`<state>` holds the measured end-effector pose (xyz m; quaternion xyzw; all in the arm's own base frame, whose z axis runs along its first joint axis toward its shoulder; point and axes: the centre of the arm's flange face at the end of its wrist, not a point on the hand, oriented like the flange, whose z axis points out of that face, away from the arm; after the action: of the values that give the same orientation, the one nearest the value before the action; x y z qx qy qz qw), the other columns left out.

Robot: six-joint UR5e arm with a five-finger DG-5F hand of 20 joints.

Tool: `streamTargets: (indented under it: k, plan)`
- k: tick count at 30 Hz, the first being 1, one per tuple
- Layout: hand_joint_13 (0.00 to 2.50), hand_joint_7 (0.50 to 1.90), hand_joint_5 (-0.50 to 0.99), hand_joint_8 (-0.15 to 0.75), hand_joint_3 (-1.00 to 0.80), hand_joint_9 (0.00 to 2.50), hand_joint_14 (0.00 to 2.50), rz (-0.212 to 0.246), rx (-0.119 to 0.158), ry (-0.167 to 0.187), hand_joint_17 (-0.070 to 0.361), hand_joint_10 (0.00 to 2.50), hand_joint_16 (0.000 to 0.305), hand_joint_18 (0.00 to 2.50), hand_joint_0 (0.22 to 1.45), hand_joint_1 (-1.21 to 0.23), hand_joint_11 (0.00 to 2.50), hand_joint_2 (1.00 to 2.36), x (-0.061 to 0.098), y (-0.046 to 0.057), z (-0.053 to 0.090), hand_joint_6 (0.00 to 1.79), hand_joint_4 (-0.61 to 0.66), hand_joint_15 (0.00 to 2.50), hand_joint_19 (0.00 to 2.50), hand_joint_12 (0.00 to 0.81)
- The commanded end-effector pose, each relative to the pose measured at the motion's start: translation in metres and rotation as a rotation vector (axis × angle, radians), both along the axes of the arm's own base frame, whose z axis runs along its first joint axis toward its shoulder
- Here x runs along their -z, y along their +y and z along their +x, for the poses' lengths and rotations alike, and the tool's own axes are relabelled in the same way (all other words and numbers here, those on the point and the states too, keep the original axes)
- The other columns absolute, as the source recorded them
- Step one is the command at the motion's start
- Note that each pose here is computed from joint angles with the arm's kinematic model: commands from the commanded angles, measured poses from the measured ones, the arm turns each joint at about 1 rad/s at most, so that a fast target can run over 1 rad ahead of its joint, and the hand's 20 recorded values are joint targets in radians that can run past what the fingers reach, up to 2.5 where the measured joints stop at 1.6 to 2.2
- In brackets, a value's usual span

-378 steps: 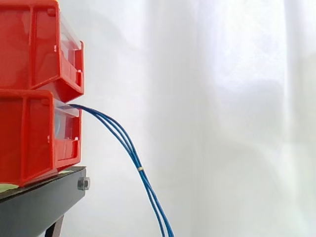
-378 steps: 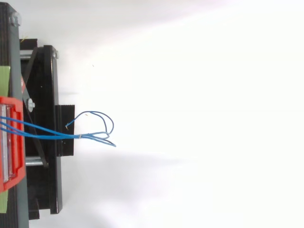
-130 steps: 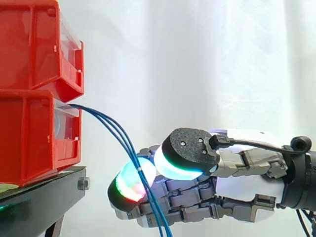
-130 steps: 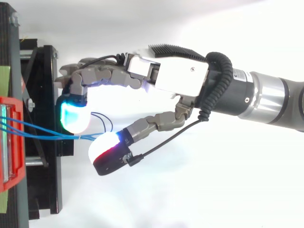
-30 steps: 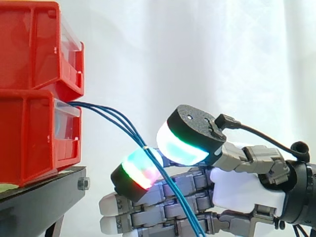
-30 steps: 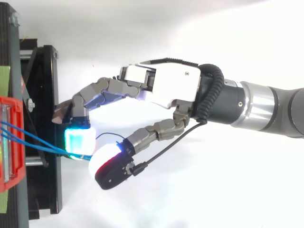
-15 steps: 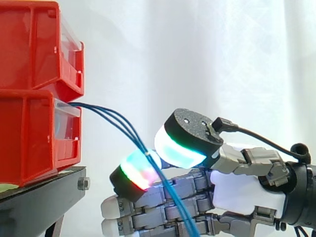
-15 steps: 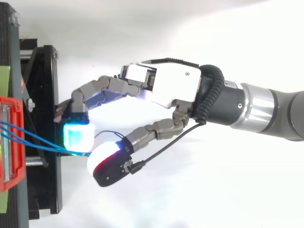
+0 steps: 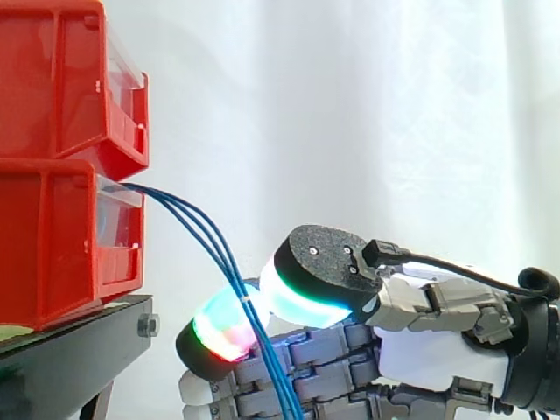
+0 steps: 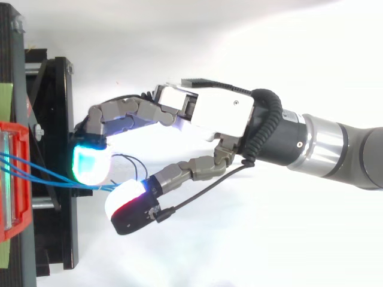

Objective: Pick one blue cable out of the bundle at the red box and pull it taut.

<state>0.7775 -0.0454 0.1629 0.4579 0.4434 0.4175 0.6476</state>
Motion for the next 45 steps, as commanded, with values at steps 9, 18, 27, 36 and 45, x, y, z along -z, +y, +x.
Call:
streamTargets:
  k: [9, 18, 27, 36, 45]
  plan:
    - [0.48, 1.10, -0.10, 0.351, -0.50, 0.59, 0.01, 0.015, -0.003, -0.026, 0.138, 0.01, 0.061, 0.45, 0.50, -0.74, 0.25, 1.00, 0.029, 0.012, 0.018, 0.50, 0.36, 0.16, 0.23, 0.431]
    - [0.49, 1.10, -0.10, 0.353, -0.50, 0.61, 0.01, 0.051, -0.013, -0.027, 0.136, 0.01, 0.061, 0.46, 0.50, -0.70, 0.25, 1.00, 0.029, 0.012, 0.018, 0.50, 0.35, 0.16, 0.23, 0.430]
    - [0.49, 1.07, -0.10, 0.359, -0.50, 0.63, 0.01, 0.055, -0.014, -0.029, 0.137, 0.01, 0.061, 0.46, 0.50, -0.62, 0.25, 1.00, 0.027, 0.011, 0.018, 0.50, 0.37, 0.17, 0.24, 0.430]
    - [0.50, 1.08, -0.10, 0.358, -0.50, 0.64, 0.00, 0.090, -0.031, -0.033, 0.136, 0.01, 0.061, 0.46, 0.51, -0.59, 0.25, 1.00, 0.028, 0.010, 0.017, 0.50, 0.36, 0.17, 0.25, 0.429]
    - [0.51, 1.10, -0.10, 0.358, -0.47, 0.65, 0.01, 0.094, -0.049, -0.034, 0.134, 0.01, 0.060, 0.47, 0.52, -0.59, 0.25, 1.00, 0.028, 0.011, 0.018, 0.50, 0.34, 0.18, 0.25, 0.426]
